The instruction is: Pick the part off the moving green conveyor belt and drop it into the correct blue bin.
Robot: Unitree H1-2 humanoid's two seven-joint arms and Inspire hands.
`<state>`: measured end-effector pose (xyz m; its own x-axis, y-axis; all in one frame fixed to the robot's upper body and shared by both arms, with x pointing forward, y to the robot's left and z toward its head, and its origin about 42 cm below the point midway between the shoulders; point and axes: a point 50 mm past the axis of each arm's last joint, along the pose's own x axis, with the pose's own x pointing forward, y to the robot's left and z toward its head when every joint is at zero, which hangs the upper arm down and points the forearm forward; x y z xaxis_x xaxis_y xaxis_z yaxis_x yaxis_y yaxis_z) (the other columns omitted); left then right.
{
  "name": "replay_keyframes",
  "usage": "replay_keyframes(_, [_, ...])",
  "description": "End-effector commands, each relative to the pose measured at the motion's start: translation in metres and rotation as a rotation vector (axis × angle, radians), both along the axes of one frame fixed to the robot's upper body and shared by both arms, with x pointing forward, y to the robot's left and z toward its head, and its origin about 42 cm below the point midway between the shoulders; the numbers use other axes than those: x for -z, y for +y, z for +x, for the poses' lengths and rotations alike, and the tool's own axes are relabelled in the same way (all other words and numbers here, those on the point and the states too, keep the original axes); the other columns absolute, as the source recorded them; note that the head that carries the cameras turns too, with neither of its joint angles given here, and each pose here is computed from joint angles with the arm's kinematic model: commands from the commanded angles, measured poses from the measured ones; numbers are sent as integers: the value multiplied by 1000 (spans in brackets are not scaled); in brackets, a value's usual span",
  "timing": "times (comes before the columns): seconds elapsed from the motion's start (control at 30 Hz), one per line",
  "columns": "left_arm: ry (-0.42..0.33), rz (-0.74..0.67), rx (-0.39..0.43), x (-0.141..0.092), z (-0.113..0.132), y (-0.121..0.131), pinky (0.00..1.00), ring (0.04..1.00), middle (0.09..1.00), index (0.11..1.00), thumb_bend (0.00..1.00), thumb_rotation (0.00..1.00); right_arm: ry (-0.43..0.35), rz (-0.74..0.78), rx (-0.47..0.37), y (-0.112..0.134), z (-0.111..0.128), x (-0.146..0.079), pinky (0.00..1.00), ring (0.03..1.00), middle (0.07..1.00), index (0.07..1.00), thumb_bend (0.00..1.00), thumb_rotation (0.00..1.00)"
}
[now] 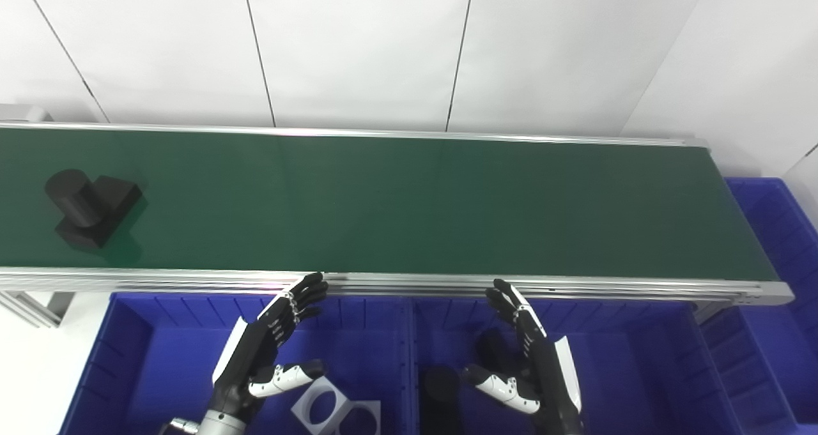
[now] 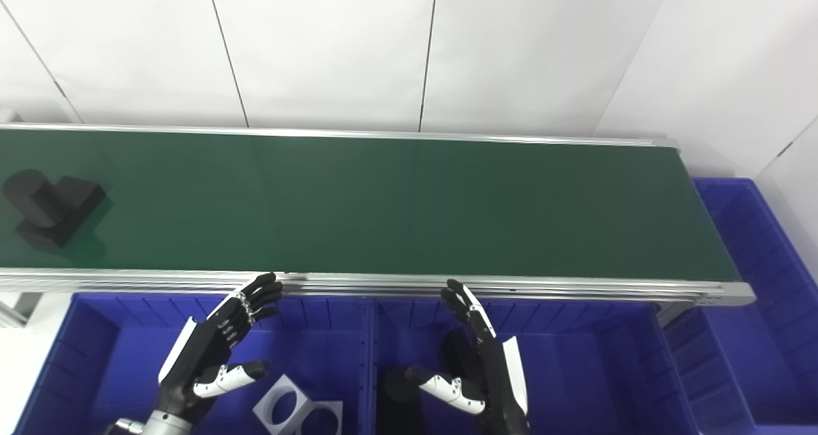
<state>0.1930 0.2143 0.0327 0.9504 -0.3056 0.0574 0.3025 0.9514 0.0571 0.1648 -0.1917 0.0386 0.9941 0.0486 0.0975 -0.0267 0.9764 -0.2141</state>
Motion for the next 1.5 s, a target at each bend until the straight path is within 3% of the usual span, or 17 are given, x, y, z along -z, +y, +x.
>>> replay_keyframes(0.0, [-78, 8, 1, -13, 8, 0, 814, 857, 858, 856, 891, 528, -76, 18, -6, 1, 4, -9, 847, 845, 847, 892, 944, 587])
replay_keyframes(0.87, [-77, 0, 9, -14, 2, -1, 813, 853, 854, 853, 877, 508, -66, 26, -8, 2, -2, -9, 852, 849, 849, 892, 950, 588])
replay_keyframes(1.0, [-59, 19, 21, -9, -1, -7, 800, 845, 853, 853, 897, 545, -50, 22, -22, -4, -5, -6, 827, 840, 852, 896, 912, 583])
replay_keyframes(1.1, [-47, 36, 27, -5, -3, -13, 806, 850, 858, 857, 917, 553, -31, 41, -25, -9, -8, -4, 876, 853, 865, 902, 886, 534])
replay_keyframes(1.47, [-35, 91, -1, 5, -4, -28, 798, 849, 857, 842, 951, 536, -34, 21, -10, -20, -4, -3, 847, 840, 856, 904, 846, 473])
